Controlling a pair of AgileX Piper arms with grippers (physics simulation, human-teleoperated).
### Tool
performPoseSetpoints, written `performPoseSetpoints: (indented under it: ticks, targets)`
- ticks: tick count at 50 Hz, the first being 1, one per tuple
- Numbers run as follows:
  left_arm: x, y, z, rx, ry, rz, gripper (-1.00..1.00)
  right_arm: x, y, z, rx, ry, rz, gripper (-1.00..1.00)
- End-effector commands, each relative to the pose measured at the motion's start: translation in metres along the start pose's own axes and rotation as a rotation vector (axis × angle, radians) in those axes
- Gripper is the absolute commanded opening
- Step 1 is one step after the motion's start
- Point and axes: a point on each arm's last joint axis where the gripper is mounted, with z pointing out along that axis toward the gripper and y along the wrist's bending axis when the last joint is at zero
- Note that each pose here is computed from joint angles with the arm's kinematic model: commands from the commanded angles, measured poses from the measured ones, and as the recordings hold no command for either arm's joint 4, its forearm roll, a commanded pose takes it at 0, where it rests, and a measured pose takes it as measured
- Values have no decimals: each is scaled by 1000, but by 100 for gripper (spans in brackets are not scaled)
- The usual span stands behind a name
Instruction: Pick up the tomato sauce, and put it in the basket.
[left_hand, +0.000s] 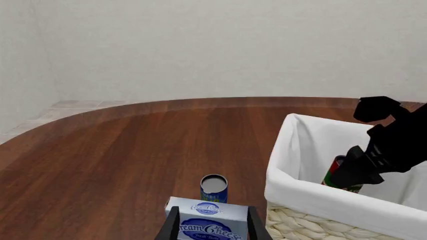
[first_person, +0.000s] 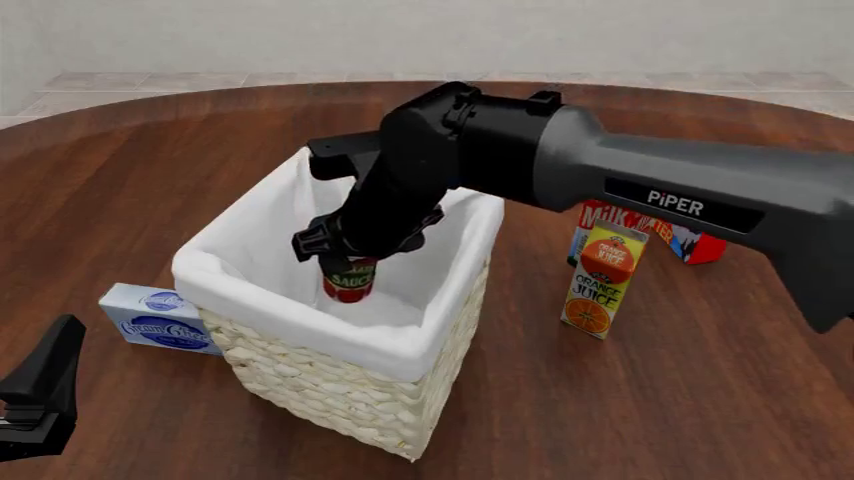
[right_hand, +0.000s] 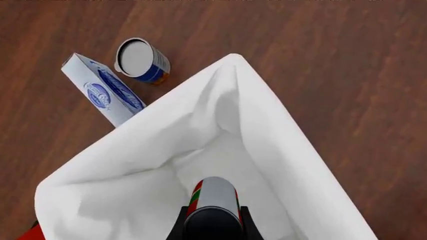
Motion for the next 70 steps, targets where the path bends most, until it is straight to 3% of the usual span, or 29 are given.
performPoseSetpoints:
  ticks: [1, 6, 7, 37, 56, 70]
  targets:
    - [0, 0, 0, 0, 0, 0, 100, -2, -1, 0, -1, -8, 16, -100]
    - [0, 0, 0, 0, 0, 0, 100, -3, 1, -1, -5, -14, 9, -100]
    - [0, 0, 0, 0, 0, 0, 100, -4, 1, -2, -6, -19, 4, 100]
    - [0, 0, 0, 0, 0, 0, 100, -9, 3, -20, -16, -50, -7, 100]
    - [0, 0, 0, 0, 0, 0, 100, -10, 5, -107, -49, -149, -45, 100]
    - [0, 0, 0, 0, 0, 0, 100, 8, -2, -170, -65, -215, -52, 100]
